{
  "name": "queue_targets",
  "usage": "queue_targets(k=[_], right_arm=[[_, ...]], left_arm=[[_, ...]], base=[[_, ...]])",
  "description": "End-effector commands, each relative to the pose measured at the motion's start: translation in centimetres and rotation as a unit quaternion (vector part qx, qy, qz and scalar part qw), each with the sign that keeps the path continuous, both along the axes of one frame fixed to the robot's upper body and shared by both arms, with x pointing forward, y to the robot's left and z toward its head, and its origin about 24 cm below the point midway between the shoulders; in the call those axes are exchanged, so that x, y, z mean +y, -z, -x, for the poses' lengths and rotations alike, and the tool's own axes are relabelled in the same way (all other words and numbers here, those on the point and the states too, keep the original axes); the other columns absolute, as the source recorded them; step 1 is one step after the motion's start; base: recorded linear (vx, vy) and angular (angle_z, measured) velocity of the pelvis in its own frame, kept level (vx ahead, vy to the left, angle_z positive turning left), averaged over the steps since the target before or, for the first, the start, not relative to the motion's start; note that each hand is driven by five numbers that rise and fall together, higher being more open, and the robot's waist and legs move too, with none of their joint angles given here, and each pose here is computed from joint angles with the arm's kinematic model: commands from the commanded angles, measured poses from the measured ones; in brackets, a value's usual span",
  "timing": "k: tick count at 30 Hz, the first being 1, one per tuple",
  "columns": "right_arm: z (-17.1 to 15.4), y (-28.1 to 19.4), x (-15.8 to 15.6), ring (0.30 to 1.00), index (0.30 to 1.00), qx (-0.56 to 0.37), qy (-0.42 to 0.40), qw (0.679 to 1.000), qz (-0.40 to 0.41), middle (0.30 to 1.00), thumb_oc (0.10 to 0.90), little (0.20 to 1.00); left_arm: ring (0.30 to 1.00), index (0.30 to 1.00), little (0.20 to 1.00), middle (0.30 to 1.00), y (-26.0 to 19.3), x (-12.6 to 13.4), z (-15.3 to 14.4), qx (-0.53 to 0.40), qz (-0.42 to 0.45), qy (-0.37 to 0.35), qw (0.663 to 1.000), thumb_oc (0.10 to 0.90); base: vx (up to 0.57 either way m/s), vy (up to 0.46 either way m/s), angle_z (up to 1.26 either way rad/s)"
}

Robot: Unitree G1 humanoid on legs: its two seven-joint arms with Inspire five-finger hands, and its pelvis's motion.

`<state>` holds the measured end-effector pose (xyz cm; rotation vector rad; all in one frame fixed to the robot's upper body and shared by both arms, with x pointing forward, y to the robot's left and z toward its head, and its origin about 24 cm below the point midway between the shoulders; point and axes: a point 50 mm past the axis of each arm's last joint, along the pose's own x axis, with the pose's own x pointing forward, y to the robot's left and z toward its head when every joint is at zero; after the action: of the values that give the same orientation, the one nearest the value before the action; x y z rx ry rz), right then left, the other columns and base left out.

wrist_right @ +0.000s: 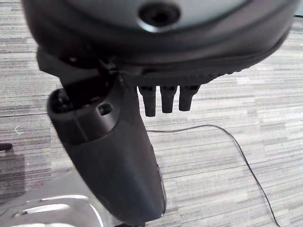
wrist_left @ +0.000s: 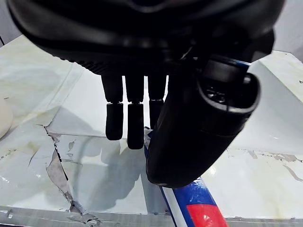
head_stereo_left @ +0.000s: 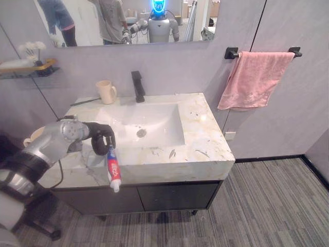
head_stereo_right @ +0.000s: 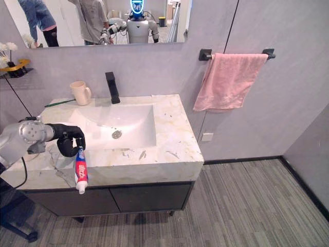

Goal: Organize the bathroom.

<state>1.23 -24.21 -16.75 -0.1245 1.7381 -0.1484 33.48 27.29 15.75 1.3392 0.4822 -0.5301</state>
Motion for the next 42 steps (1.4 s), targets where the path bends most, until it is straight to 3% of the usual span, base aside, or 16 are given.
queue_targets(k=[1,5,12,25,34,42], right_arm=[[1.0,-0.5,-1.8,0.9,0.9,0.03,0.002,0.999,0.025,0.9,0.8,0.9],[1.0,-0.5,-1.8,0.9,0.9,0.03,-0.002,0.999,0.025,0.9,0.8,0.9],[1.1,-0.4,-1.4,0.9,0.9,0.033,-0.003,0.999,0.024,0.9,0.8,0.9],[1.4,-0.2,-0.8,0.9,0.9,0.036,0.006,0.999,0.02,0.9,0.8,0.9],[1.6,-0.1,-0.2,0.9,0.9,0.041,0.01,0.999,0.021,0.9,0.8,0.9],[1.7,0.0,0.3,0.9,0.9,0.045,0.016,0.999,0.017,0.9,0.8,0.9]], left_arm=[[0.3,0.3,0.3,0.3,-6.6,1.4,-1.4,-0.138,0.0,-0.039,0.99,0.4],[0.3,0.3,0.3,0.3,-6.5,1.7,-1.4,-0.143,0.012,-0.052,0.988,0.4],[0.3,0.3,0.3,0.3,-6.7,1.6,-1.6,-0.186,0.116,-0.089,0.972,0.4],[0.3,0.3,0.3,0.3,-6.5,0.5,-1.0,-0.168,0.264,-0.121,0.942,0.4],[0.3,0.3,0.3,0.3,-4.4,0.2,-0.6,-0.146,0.415,-0.199,0.876,0.4],[0.3,0.3,0.3,0.3,-4.1,-0.1,-0.6,-0.158,0.474,-0.249,0.829,0.4]], base=[[0.0,0.0,0.0],[0.0,0.0,0.0],[0.0,0.0,0.0],[0.0,0.0,0.0],[0.0,0.0,0.0],[0.0,0.0,0.0]])
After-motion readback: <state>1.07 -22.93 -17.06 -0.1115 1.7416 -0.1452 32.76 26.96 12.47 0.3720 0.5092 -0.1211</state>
